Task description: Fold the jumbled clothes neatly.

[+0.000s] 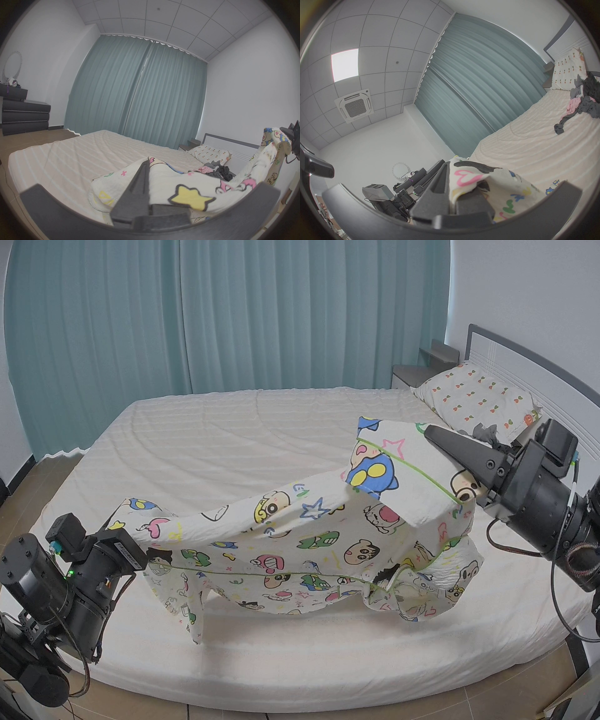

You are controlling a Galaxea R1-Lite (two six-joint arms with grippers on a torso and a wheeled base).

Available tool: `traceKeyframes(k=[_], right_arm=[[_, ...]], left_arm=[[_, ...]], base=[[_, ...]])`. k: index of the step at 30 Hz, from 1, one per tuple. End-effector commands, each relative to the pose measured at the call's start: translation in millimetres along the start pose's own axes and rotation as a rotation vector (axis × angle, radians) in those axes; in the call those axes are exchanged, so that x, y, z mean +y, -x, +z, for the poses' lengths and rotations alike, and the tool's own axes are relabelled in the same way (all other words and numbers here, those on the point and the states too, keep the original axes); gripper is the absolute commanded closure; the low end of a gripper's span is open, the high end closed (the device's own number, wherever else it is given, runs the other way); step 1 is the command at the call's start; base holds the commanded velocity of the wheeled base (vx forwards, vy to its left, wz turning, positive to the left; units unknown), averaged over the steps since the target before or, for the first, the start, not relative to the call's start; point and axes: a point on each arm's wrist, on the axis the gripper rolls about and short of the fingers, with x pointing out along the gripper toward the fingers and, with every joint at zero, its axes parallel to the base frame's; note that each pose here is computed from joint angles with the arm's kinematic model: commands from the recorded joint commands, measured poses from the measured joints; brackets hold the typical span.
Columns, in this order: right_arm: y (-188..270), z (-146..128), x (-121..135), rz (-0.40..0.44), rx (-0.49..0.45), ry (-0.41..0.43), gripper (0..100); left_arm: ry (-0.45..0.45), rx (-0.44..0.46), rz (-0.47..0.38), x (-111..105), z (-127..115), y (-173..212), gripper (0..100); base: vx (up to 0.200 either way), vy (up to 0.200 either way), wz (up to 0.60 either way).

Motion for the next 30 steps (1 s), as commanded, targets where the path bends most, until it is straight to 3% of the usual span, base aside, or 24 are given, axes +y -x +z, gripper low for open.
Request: traceKeyframes(k=[1,8,12,18,27,30], right_arm=[[10.4,6.3,9.4,0.032,-0.02,0.002,100],[30.3,15.0,27.6,0.06,0.019,-0.009,100],[40.2,21.0,37.4,0.1,0.011,-0.012,100],[46.6,21.5,39.3,0.086,0.042,-0.016,100],[43.5,19.8,35.6,0.064,0.051,-0.016,100],[33.6,16.1,19.5,-0.006,0.064,-0.008,100]], left_arm=[[0.031,-0.053,-0.012,2.2,12.0,9.6,100],[0.03,-0.051,-0.014,9.0,13.7,23.4,100],[0.041,-0.061,-0.028,9.5,16.7,29.2,100],[0.068,-0.078,-0.092,3.3,22.6,40.2,100],[0.054,-0.056,-0.087,2.1,17.6,36.7,100],[0.017,0.012,-0.07,2.1,2.6,30.9,100]], base=[[-0.2,0.0,0.0],[-0.2,0.0,0.0],[0.0,0.0,0.0],[0.0,0.0,0.0],[0.0,0.0,0.0],[0.0,0.0,0.0]])
